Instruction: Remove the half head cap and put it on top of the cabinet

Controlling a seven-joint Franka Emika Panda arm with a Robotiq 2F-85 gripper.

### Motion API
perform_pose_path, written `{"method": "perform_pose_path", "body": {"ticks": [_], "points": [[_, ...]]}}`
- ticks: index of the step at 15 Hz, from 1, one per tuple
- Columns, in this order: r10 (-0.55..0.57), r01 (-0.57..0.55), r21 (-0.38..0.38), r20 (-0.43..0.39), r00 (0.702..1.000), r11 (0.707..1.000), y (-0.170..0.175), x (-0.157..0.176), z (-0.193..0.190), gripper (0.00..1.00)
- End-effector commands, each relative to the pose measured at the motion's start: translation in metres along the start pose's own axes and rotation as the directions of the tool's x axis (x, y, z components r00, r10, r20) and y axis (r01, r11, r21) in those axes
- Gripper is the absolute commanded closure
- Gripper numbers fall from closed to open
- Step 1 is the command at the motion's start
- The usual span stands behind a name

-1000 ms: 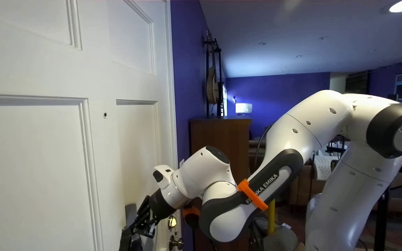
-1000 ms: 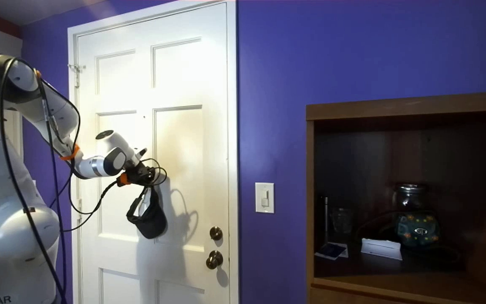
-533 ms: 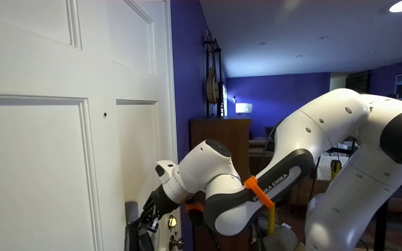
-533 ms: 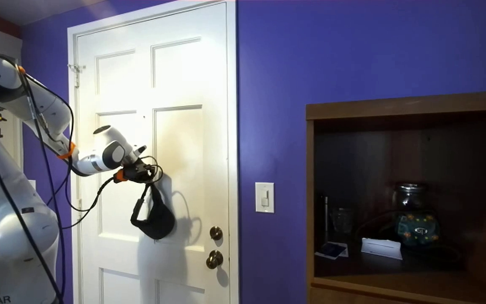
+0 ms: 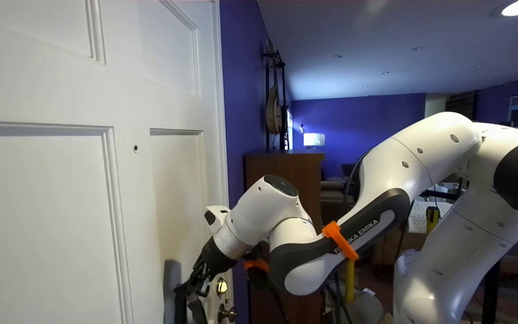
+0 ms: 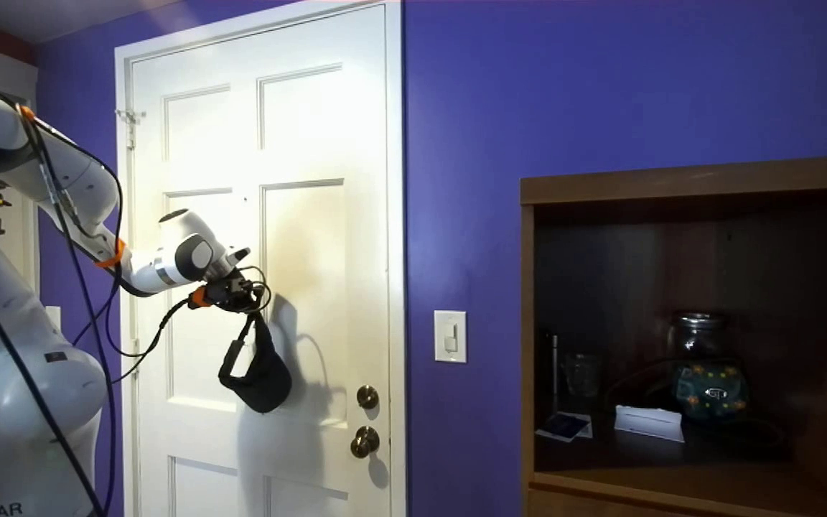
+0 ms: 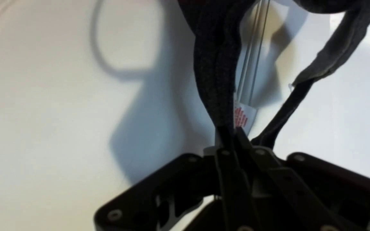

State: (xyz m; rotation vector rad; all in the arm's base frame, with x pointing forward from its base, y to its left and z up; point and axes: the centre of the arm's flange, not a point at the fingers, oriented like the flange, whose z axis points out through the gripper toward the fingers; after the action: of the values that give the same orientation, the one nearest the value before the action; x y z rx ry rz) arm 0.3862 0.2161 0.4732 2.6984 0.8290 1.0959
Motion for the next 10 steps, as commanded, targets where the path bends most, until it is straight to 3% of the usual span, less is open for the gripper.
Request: {"method": "perform_pose_path", "body": {"ticks": [1,3,5,10], "points": [[0.0,0.0,0.0,0.0,1.0,1.0,0.0,0.0,0.0,0.94],[0.041,-0.041,-0.021,0.005,0.999,0.999,0.008,-0.004,-0.008,0.99],[0.134,-0.131,-0.097,0.025,0.991,0.987,0.024,-0.015,-0.028,0.99],[0.37,-0.354,-0.213,0.038,0.928,0.911,0.067,-0.051,-0.082,0.99]]}}
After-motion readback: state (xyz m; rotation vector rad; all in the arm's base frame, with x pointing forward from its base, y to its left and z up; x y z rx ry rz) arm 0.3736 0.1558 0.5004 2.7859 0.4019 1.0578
